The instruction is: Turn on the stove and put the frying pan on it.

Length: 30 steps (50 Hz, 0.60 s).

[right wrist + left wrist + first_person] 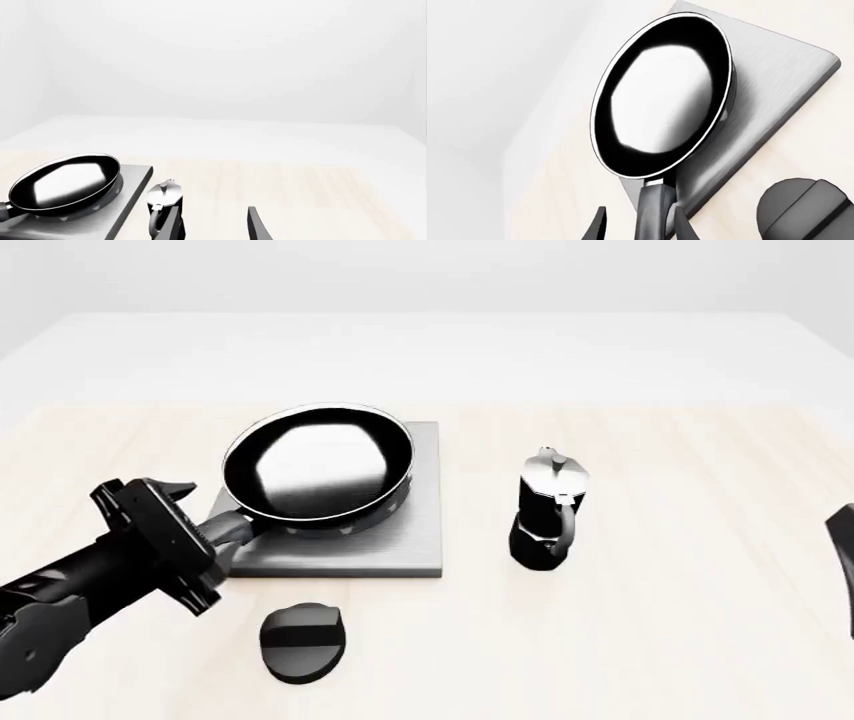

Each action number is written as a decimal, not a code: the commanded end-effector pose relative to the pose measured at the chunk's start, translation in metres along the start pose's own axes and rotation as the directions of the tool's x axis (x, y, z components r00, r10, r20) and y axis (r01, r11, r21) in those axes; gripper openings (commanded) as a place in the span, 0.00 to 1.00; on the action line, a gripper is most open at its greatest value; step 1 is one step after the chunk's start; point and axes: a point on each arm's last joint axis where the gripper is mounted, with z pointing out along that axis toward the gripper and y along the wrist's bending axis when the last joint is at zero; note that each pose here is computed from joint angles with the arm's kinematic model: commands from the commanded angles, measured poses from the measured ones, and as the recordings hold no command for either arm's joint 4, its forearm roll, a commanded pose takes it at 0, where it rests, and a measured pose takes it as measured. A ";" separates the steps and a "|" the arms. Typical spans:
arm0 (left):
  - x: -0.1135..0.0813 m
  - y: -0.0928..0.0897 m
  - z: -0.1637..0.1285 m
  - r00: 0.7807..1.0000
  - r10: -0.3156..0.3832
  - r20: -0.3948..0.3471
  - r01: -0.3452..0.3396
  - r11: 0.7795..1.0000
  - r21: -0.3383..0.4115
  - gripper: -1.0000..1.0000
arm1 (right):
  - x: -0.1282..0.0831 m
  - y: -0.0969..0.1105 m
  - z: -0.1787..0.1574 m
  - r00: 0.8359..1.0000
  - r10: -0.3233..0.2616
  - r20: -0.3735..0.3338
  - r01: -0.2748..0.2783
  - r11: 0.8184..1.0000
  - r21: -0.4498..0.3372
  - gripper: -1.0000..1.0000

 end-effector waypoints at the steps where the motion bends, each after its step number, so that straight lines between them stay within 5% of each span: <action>1: -0.012 0.009 -0.013 0.999 0.001 0.037 0.000 1.000 -0.020 1.00 | -0.005 0.000 -0.001 1.000 0.001 0.007 -0.001 1.000 0.002 1.00; 30: -0.043 0.037 -0.071 0.989 -0.076 0.129 0.085 0.994 -0.071 1.00 | -0.012 0.000 -0.003 1.000 0.007 0.022 -0.007 1.000 -0.009 1.00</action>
